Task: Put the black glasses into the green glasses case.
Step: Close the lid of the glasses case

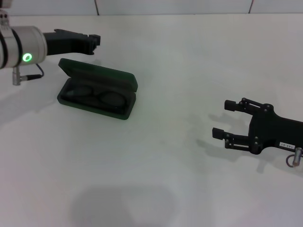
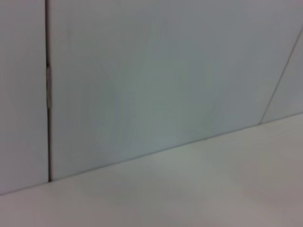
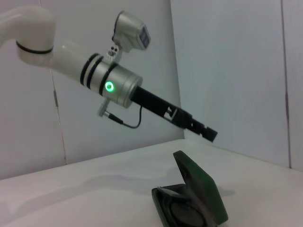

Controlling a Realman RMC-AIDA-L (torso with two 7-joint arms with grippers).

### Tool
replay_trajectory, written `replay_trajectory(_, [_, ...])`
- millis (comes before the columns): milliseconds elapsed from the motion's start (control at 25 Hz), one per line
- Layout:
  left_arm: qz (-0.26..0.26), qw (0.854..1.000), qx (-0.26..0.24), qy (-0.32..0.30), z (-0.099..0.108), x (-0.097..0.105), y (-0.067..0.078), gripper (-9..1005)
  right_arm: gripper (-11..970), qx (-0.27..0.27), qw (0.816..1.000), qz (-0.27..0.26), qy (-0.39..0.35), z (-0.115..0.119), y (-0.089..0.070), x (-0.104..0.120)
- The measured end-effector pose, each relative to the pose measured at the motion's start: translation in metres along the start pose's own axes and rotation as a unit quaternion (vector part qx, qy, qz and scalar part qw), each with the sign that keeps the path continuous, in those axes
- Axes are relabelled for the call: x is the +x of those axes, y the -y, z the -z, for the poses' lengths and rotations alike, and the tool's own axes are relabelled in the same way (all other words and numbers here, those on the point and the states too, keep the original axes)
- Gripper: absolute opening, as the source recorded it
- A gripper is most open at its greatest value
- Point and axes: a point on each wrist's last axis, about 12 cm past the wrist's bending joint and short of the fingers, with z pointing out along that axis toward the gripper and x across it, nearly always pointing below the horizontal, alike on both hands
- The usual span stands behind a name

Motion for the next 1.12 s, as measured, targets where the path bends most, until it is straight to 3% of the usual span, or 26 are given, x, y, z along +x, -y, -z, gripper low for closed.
replay_trajectory(320, [0.005, 1.000, -0.018, -0.003, -0.004, 0.031, -0.009, 16, 811, -0.001, 1.000, 0.000, 0.001, 0.000, 0.000, 0.000])
replay_trajectory(1120, [0.001, 1.000, -0.017, -0.008, 0.003, 0.053, -0.013, 18, 811, -0.006, 1.000, 0.002, 0.004, -0.003, 0.000, -0.002])
